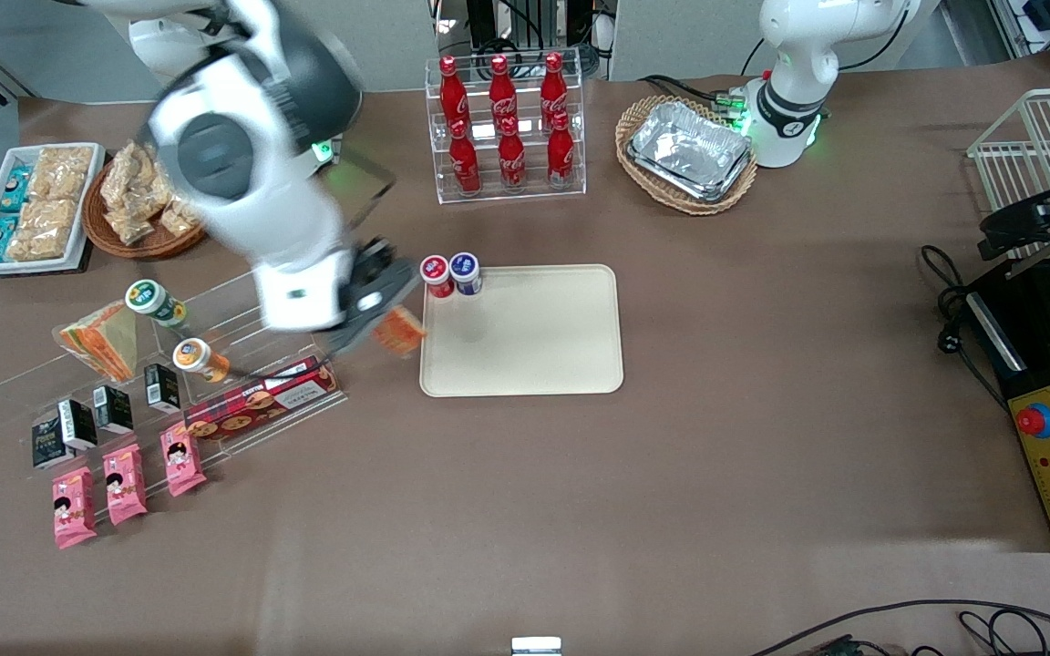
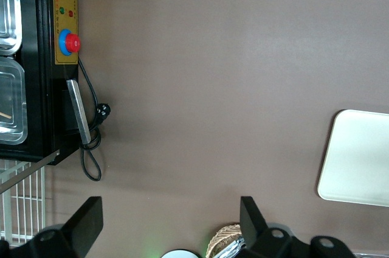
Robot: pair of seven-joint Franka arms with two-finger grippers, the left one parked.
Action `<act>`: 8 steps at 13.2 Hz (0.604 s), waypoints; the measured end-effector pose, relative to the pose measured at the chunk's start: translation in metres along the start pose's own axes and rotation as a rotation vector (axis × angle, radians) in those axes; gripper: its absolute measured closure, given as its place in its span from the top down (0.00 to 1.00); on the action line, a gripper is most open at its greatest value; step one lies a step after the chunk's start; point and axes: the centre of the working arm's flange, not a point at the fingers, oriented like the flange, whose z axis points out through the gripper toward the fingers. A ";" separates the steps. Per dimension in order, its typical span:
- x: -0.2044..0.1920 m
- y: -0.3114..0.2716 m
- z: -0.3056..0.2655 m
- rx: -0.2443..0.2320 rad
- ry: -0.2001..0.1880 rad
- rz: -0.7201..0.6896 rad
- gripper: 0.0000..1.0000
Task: Place sandwich on tray
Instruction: 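Carry the sandwich with the right gripper over the beige tray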
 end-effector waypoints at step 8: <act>0.074 -0.098 0.089 -0.166 0.021 -0.312 0.41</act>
